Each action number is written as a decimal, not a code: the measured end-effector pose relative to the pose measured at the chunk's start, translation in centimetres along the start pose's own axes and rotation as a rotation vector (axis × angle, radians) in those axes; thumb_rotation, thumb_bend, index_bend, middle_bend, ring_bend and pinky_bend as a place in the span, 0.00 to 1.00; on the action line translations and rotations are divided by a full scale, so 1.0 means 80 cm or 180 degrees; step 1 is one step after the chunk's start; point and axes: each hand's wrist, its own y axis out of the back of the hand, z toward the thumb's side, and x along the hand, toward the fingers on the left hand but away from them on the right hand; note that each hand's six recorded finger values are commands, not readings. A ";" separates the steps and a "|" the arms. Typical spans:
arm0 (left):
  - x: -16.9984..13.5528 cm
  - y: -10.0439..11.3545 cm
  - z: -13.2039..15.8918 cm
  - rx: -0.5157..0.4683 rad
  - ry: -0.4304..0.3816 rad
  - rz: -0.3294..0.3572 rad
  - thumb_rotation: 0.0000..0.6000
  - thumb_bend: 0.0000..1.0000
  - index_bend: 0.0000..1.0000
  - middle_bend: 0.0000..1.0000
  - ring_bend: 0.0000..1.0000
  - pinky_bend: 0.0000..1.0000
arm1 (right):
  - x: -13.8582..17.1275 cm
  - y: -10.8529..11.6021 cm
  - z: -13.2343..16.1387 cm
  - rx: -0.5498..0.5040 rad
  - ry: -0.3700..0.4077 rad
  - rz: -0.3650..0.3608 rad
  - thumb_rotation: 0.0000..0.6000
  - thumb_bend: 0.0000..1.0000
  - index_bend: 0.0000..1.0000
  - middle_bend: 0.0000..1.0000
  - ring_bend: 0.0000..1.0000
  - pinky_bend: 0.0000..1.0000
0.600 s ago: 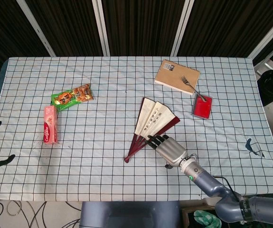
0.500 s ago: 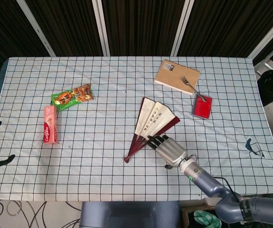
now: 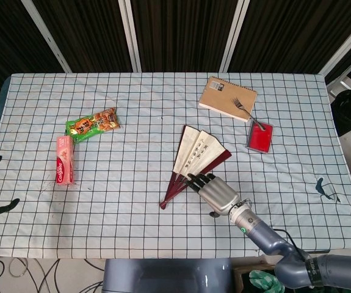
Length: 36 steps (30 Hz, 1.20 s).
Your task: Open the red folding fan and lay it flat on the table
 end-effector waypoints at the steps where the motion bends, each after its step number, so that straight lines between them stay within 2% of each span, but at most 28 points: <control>1: 0.000 0.000 0.000 -0.0001 0.0000 0.0001 1.00 0.01 0.00 0.00 0.00 0.00 | -0.001 0.000 -0.001 -0.0008 -0.0011 -0.0007 1.00 0.05 0.00 0.00 0.09 0.20; 8: 0.001 0.000 -0.001 -0.0016 0.0019 -0.0011 1.00 0.01 0.00 0.00 0.00 0.00 | -0.010 -0.003 -0.005 -0.0036 -0.0079 -0.0007 1.00 0.07 0.00 0.01 0.09 0.20; 11: 0.001 -0.001 -0.002 -0.0012 0.0029 -0.0021 1.00 0.01 0.00 0.00 0.00 0.00 | -0.016 -0.003 -0.007 -0.0035 -0.0105 -0.0029 1.00 0.09 0.00 0.08 0.16 0.24; 14: 0.002 -0.001 -0.003 -0.0014 0.0053 -0.0027 1.00 0.01 0.00 0.00 0.00 0.00 | -0.024 -0.002 -0.011 -0.0028 -0.0140 -0.0060 1.00 0.12 0.02 0.22 0.31 0.37; 16: 0.003 -0.001 -0.004 -0.0017 0.0074 -0.0029 1.00 0.01 0.00 0.00 0.00 0.00 | -0.031 -0.001 -0.013 -0.0006 -0.0162 -0.0094 1.00 0.13 0.08 0.39 0.49 0.53; 19: 0.004 -0.002 -0.006 -0.0015 0.0111 -0.0035 1.00 0.01 0.00 0.00 0.00 0.00 | -0.043 0.001 -0.015 0.0013 -0.0176 -0.0150 1.00 0.15 0.15 0.62 0.71 0.70; 25: 0.005 -0.003 -0.009 0.0000 0.0179 -0.0049 1.00 0.01 0.00 0.00 0.00 0.00 | -0.069 -0.006 -0.007 -0.0004 -0.0136 -0.0155 1.00 0.19 0.26 0.81 0.88 0.81; 31: 0.007 -0.003 -0.010 -0.0010 0.0205 -0.0052 1.00 0.01 0.00 0.00 0.00 0.00 | -0.083 -0.012 -0.005 -0.0042 -0.0149 -0.0170 1.00 0.23 0.36 0.85 0.92 0.84; 36: 0.007 -0.003 -0.011 -0.0017 0.0212 -0.0058 1.00 0.01 0.00 0.00 0.00 0.00 | -0.086 -0.013 -0.007 -0.0061 -0.0172 -0.0189 1.00 0.24 0.39 0.85 0.92 0.84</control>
